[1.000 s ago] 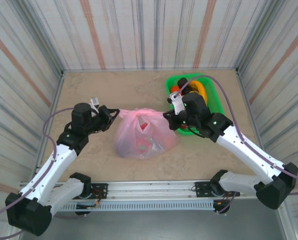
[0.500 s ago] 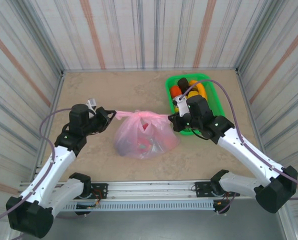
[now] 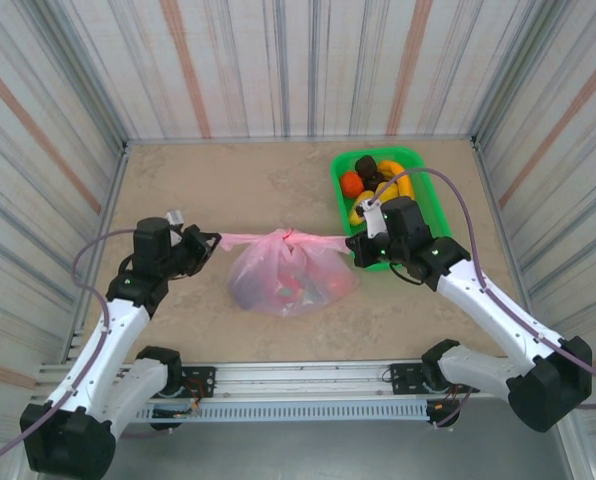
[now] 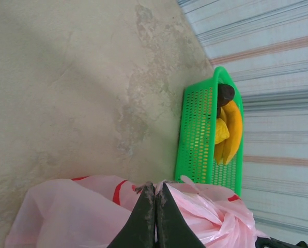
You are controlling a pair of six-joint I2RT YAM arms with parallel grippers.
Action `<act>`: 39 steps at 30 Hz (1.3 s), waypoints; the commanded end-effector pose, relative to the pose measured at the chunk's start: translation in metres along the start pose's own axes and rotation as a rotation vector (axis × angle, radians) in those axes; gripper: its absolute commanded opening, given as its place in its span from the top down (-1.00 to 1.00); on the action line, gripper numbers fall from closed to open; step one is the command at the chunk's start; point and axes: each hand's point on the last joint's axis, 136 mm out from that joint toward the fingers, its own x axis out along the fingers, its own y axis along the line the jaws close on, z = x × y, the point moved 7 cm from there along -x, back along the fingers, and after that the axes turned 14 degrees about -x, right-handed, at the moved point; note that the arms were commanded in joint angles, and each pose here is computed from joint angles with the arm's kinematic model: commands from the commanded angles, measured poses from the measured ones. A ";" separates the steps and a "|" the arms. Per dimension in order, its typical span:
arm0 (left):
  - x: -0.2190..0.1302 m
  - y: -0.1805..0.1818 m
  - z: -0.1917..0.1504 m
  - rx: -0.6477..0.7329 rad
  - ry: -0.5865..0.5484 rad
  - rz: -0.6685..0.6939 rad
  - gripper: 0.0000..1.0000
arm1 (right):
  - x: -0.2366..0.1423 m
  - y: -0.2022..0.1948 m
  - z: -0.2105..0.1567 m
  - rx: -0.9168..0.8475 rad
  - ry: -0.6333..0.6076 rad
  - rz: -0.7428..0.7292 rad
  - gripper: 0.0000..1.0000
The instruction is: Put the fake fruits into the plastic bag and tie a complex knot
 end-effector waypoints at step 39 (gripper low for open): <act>0.003 0.040 0.021 -0.003 -0.150 0.140 1.00 | 0.006 -0.036 -0.042 0.143 0.087 -0.115 1.00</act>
